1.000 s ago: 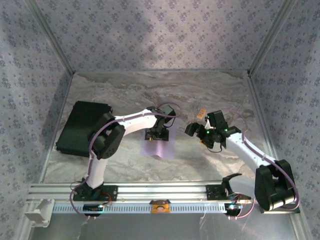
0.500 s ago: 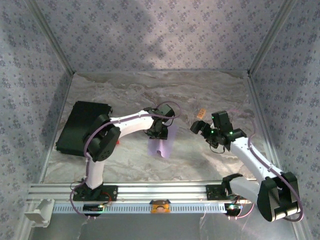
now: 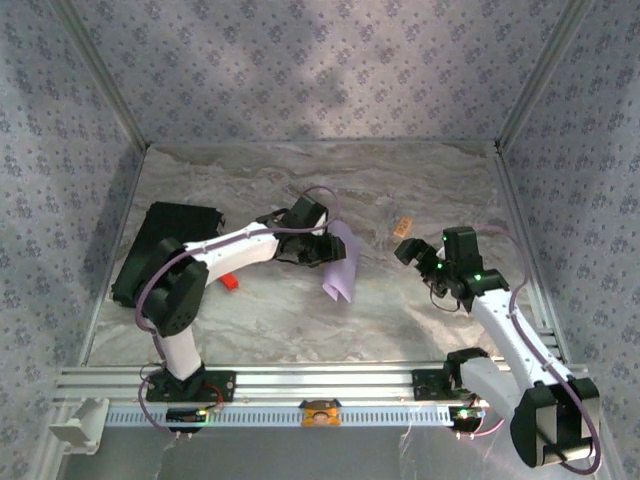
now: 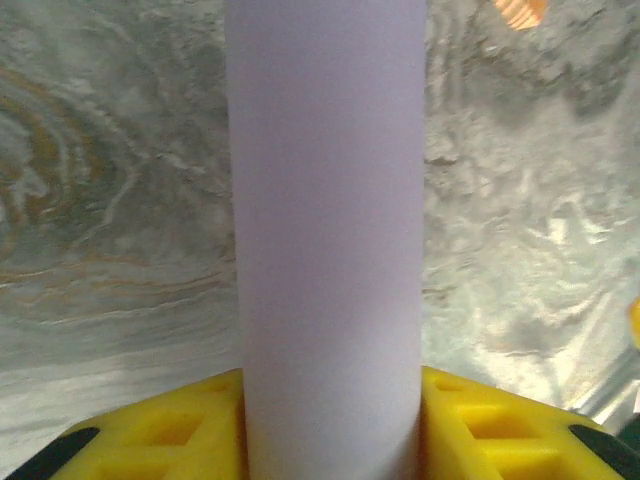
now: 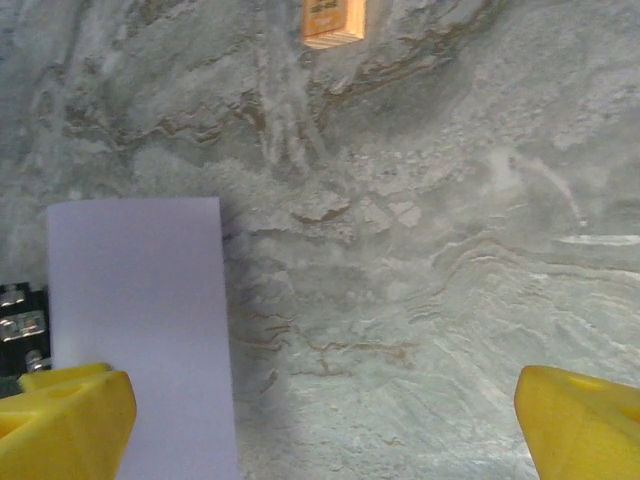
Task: Fold a paper plane with a square sheet of paper (pick it up from the middle)
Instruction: First fold the square sheet of paper in half at the center of the table.
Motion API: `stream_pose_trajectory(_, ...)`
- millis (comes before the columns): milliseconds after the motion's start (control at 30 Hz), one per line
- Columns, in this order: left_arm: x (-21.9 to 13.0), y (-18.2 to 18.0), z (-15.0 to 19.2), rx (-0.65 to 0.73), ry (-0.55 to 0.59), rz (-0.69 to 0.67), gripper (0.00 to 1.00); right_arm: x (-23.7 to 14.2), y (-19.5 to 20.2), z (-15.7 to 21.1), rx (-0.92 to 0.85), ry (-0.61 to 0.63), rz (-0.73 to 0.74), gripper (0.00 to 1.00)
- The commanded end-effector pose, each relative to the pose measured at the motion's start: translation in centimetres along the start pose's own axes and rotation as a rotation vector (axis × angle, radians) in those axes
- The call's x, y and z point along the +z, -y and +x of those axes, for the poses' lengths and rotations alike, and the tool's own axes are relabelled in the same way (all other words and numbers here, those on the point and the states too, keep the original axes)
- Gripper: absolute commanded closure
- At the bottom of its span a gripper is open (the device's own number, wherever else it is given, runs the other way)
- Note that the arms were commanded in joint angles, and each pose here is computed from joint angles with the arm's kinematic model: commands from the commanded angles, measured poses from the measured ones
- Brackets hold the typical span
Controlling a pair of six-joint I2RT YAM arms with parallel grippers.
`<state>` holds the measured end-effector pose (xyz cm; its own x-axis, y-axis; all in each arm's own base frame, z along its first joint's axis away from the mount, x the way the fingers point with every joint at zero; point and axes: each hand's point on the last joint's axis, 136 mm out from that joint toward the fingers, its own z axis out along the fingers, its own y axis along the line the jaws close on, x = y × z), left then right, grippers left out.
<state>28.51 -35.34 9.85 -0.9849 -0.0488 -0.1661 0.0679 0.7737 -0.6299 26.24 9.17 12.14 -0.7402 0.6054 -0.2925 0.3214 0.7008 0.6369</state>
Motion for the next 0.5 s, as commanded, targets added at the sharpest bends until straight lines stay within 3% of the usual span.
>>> stream_pose_trajectory(0,-0.2,3.3,-0.1,-0.012,-0.007,0.184,0.58,-0.5,-2.0,0.0,-0.06,-0.012,-0.121,0.01)
stream_pose_trajectory(167,1.1,4.1,0.2,-0.065,-0.011,0.309,0.58,-0.6,-2.6,0.1,-0.087,-0.029,-0.156,0.03)
stream_pose_trajectory(467,3.7,3.1,1.3,-0.113,-0.011,0.285,0.58,-0.2,-3.6,0.9,-0.113,-0.09,-0.225,0.05)
